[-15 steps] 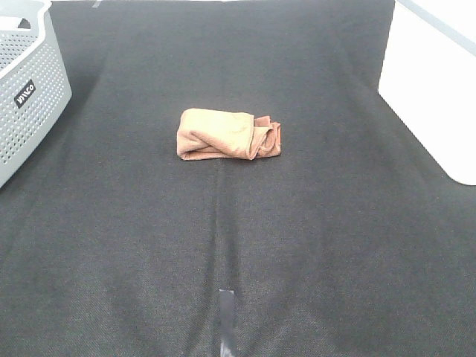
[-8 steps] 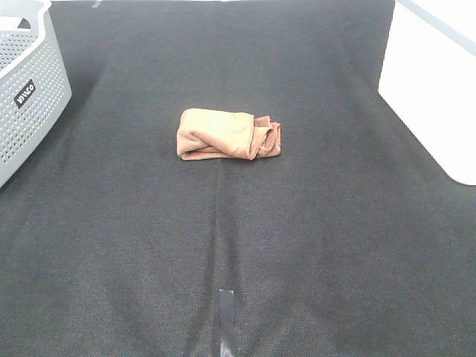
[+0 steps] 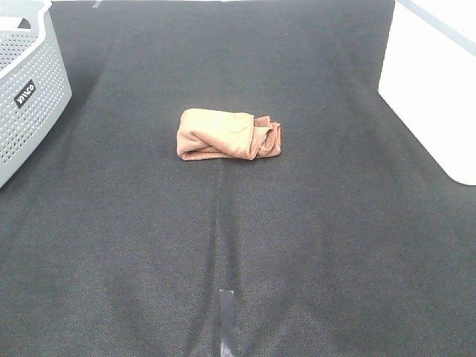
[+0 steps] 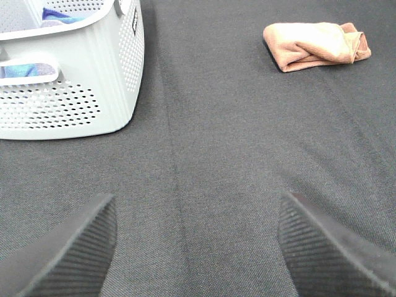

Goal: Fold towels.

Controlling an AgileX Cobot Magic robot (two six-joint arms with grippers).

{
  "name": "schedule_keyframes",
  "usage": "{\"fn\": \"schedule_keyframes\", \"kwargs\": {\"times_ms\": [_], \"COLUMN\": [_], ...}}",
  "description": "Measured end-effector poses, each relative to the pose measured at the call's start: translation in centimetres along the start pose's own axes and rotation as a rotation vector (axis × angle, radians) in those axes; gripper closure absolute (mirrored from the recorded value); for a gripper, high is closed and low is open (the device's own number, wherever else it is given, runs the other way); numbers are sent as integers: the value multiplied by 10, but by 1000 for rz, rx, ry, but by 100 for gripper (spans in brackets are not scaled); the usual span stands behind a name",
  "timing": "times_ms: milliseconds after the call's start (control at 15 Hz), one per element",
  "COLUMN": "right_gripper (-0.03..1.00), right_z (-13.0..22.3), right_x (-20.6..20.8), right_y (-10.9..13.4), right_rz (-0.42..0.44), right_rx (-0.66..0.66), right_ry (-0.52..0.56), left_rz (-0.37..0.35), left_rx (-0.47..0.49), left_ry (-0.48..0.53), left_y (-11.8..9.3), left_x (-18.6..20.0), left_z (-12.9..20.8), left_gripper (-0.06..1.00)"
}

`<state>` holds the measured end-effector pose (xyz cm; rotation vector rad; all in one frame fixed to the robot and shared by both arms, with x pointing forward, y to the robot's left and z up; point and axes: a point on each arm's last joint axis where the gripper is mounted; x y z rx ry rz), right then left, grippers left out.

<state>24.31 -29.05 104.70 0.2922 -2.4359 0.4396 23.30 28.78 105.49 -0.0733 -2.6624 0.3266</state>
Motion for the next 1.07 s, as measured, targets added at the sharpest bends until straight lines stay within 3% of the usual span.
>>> {"fn": "schedule_keyframes", "kwargs": {"times_ms": [400, 1067], "right_gripper": [21, 21], "right_z": [9, 10], "right_x": [12, 13], "right_y": [5, 6], "right_rz": [35, 37], "right_rx": [8, 8], "right_ry": [-102, -108], "left_rz": [0, 0], "left_rx": [0, 0], "left_ry": [-1, -2], "left_y": [0, 0], "left_x": [0, 0], "left_z": [0, 0], "left_gripper": [24, 24]}}
Point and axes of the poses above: a point on each arm's last joint axis where the gripper is mounted, x pointing back along that axis away from the gripper, y along the wrist's bending axis when the last joint is at zero, z = x × y, and after that the axes turned 15 degrees about x, right-handed
